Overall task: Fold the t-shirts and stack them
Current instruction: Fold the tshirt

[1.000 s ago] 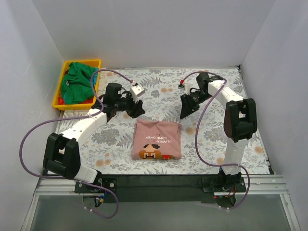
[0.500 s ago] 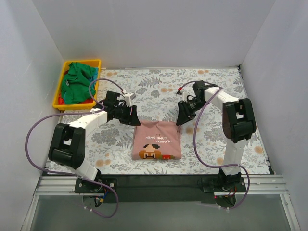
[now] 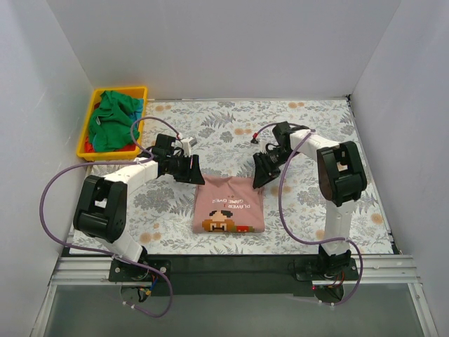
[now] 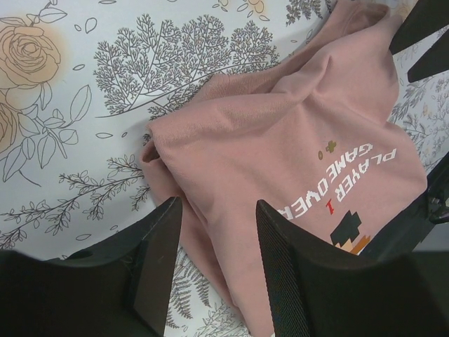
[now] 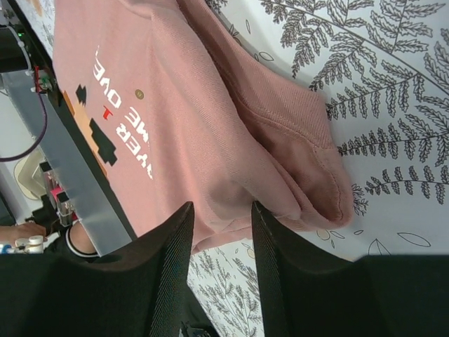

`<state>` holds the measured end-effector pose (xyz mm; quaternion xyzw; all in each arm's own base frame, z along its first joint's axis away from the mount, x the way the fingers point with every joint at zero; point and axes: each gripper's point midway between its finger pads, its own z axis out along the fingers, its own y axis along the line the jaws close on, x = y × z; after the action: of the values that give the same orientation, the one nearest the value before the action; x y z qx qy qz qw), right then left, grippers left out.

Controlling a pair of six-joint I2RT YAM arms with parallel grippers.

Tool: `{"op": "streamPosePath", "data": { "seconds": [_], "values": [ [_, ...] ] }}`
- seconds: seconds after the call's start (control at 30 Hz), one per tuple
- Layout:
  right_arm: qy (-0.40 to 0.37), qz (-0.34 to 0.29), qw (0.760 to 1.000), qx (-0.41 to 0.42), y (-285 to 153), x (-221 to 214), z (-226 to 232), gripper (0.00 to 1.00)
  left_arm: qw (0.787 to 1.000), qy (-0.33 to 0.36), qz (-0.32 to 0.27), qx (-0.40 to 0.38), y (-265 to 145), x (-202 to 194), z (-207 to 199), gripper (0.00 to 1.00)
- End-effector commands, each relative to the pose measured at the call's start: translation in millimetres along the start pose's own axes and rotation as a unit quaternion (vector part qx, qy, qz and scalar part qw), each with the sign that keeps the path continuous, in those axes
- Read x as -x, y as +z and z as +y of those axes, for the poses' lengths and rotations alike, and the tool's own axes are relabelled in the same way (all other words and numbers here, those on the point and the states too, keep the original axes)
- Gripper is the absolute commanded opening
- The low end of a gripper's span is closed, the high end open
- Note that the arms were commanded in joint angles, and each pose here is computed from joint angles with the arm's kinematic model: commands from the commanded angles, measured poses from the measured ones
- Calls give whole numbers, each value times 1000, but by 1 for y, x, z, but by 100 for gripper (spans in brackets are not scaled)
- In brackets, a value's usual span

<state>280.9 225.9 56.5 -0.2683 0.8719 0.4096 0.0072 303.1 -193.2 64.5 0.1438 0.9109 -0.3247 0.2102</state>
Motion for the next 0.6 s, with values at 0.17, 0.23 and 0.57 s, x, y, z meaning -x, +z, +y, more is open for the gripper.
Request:
{"op": "streamPosePath", "data": {
  "seconds": [0.17,0.23,0.57],
  "values": [
    [0,6,999,-37,-7,-14,-1,44,1000,-9,9,-8,1,-8,0,45],
    [-3,5,999,-41,-9,-17,1,45,1000,-13,14,-9,2,-12,0,45],
    [-1,5,1000,-21,-3,-11,3,48,1000,-19,19,-13,8,-13,2,45]
  ]
}}
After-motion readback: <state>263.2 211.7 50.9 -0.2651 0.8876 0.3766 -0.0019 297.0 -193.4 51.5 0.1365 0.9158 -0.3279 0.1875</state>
